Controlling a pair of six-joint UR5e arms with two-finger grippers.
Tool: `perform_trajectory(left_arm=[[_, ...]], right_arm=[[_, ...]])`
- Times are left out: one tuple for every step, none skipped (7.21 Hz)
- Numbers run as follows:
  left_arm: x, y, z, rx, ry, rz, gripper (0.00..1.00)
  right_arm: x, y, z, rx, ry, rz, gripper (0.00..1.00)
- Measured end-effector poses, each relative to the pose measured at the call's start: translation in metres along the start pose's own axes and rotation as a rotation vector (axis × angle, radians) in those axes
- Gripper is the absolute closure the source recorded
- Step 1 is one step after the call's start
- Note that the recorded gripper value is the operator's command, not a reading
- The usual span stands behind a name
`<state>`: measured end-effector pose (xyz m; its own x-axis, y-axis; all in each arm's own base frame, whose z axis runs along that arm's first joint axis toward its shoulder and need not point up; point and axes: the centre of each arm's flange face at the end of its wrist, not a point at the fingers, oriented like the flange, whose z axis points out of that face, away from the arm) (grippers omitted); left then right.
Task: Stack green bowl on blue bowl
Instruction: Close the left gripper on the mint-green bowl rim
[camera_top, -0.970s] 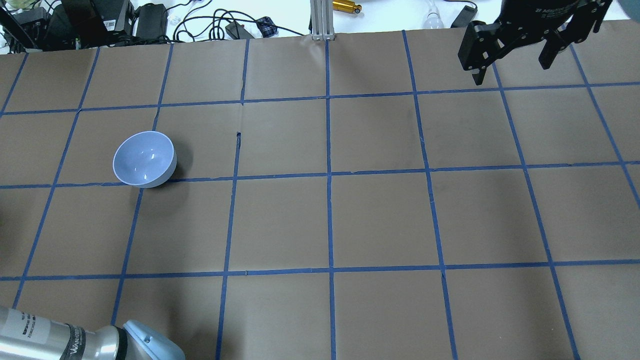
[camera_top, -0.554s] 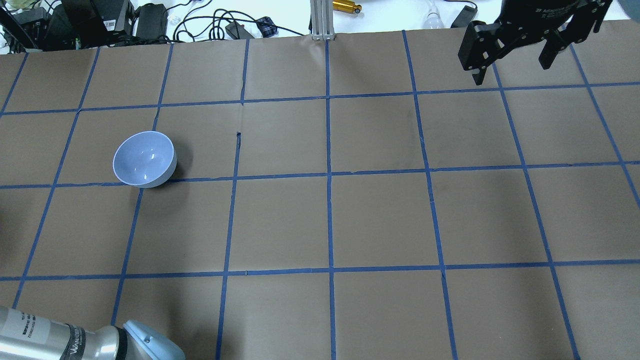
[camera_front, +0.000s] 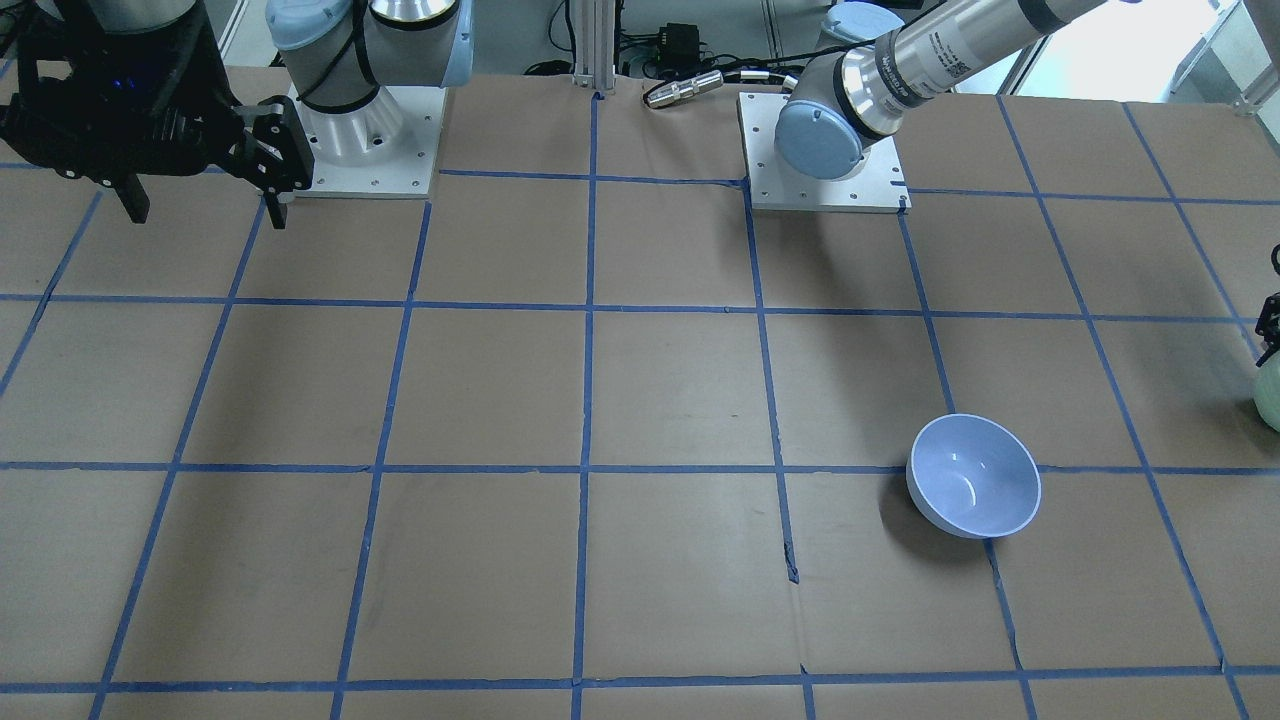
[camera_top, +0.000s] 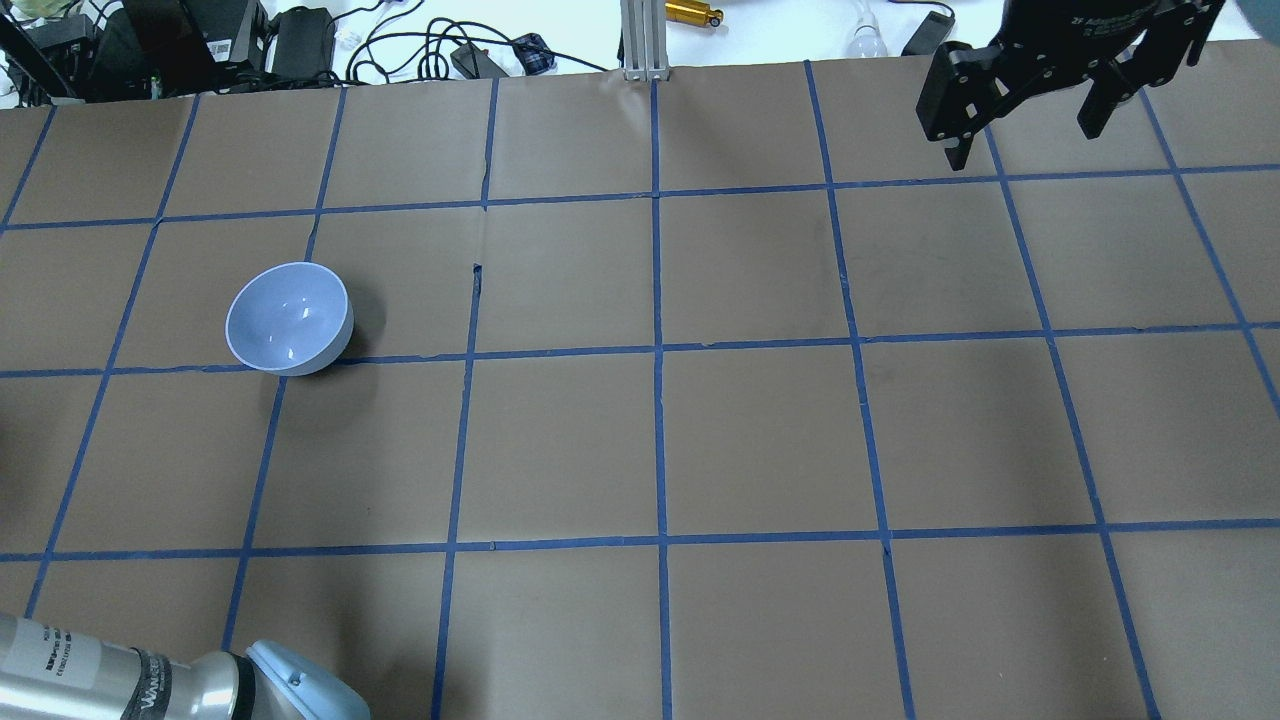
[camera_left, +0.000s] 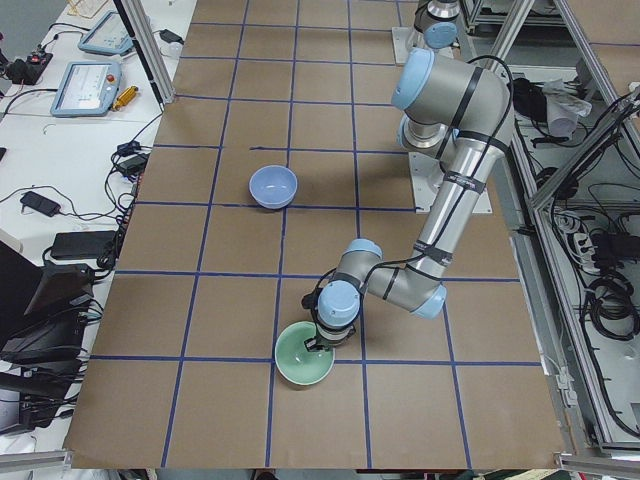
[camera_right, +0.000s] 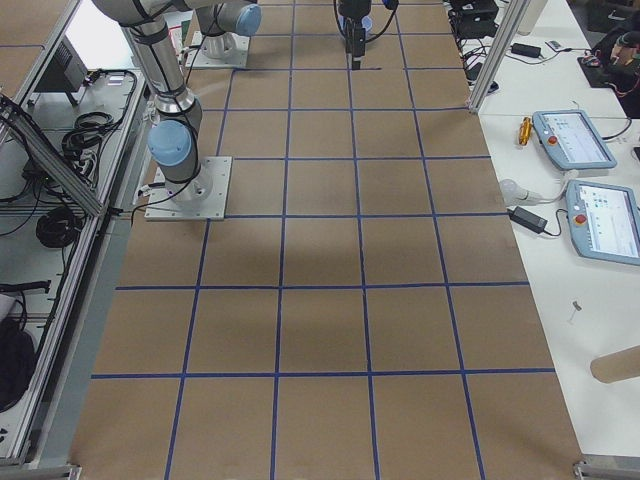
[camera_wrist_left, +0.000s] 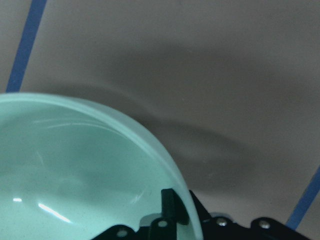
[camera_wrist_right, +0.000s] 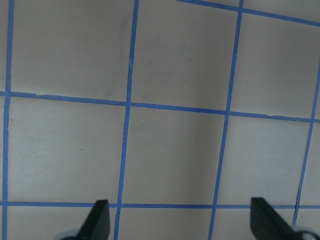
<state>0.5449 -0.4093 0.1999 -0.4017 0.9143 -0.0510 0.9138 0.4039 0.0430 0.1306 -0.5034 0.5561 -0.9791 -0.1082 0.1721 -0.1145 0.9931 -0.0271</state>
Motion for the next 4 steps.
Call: perform_trajectory(left_arm=[[0.0, -0.001, -0.002, 0.0, -0.001, 0.001, 1.0], [0.002, -0.002, -0.005, 0.005, 0.005, 0.001, 1.0], [0.005, -0.005, -0.01, 0.01, 0.015, 0.001, 1.0], [0.006, -0.009, -0.019, 0.012, 0.02, 0.002, 1.0]], right_arm=[[0.0, 0.0, 0.0, 0.0, 0.0, 0.0, 0.0], [0.0, 0.0, 0.0, 0.0, 0.0, 0.0, 0.0], [0.0, 0.0, 0.0, 0.0, 0.0, 0.0, 0.0], [0.0, 0.0, 0.0, 0.0, 0.0, 0.0, 0.0]])
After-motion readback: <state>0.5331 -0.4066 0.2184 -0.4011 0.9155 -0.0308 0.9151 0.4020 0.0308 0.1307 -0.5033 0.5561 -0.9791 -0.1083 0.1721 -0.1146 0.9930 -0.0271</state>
